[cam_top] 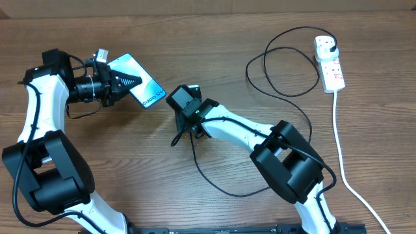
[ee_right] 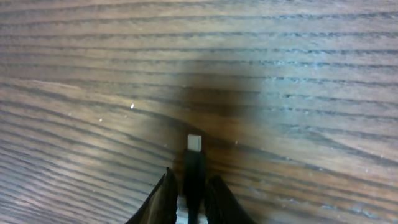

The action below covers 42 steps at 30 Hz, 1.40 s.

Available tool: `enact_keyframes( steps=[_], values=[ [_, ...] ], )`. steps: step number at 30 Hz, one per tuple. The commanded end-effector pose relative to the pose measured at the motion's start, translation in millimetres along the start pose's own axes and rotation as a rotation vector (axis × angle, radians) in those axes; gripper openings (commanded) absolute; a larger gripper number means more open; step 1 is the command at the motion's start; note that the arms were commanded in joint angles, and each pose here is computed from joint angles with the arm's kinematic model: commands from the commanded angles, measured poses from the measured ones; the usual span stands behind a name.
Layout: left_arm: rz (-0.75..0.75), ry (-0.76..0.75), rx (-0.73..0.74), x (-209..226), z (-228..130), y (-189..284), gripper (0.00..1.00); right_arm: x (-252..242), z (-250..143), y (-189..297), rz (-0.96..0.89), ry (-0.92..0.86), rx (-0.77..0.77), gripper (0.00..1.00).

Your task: Plug charger to phone and switch on socket

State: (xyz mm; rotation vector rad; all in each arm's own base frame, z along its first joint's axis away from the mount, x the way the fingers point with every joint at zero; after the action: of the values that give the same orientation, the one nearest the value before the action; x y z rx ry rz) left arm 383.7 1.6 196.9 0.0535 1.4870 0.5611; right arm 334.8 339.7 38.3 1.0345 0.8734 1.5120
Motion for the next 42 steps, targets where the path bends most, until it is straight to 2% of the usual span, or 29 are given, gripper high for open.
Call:
enact_keyframes(
  steps=[1, 6, 10, 38, 42],
  values=[
    [-0.031, -0.02, -0.007, -8, 1, 3, 0.04, -11, -29, -22, -0.128, 0.043, 0.038, 0.17],
    [-0.031, -0.013, -0.004, -8, 0, 2, 0.04, -21, -30, -17, -0.185, 0.004, 0.064, 0.17],
    [-0.032, -0.012, -0.004, -8, 0, 2, 0.04, -12, -32, -18, -0.124, 0.054, 0.093, 0.16],
    [-0.033, 0.006, 0.011, -9, -5, 1, 0.04, -10, -13, -23, -0.095, 0.069, 0.019, 0.13],
    [-0.033, -0.001, 0.011, -9, -5, 1, 0.04, -12, -12, -25, -0.092, 0.065, 0.025, 0.07]
  ],
)
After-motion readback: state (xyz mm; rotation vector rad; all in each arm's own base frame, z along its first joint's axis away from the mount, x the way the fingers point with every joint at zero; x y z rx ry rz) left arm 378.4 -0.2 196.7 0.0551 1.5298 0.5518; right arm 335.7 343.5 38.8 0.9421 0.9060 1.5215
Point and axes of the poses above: each gripper's point midway between its finger pads, its own y axis back along the fingers, its own x axis along the line the jaws close on, z = x × y, the point moved 4 cm from there along y, back along the fingers, and after that the axes turned 6 degrees about -y, right-handed, at the moved point
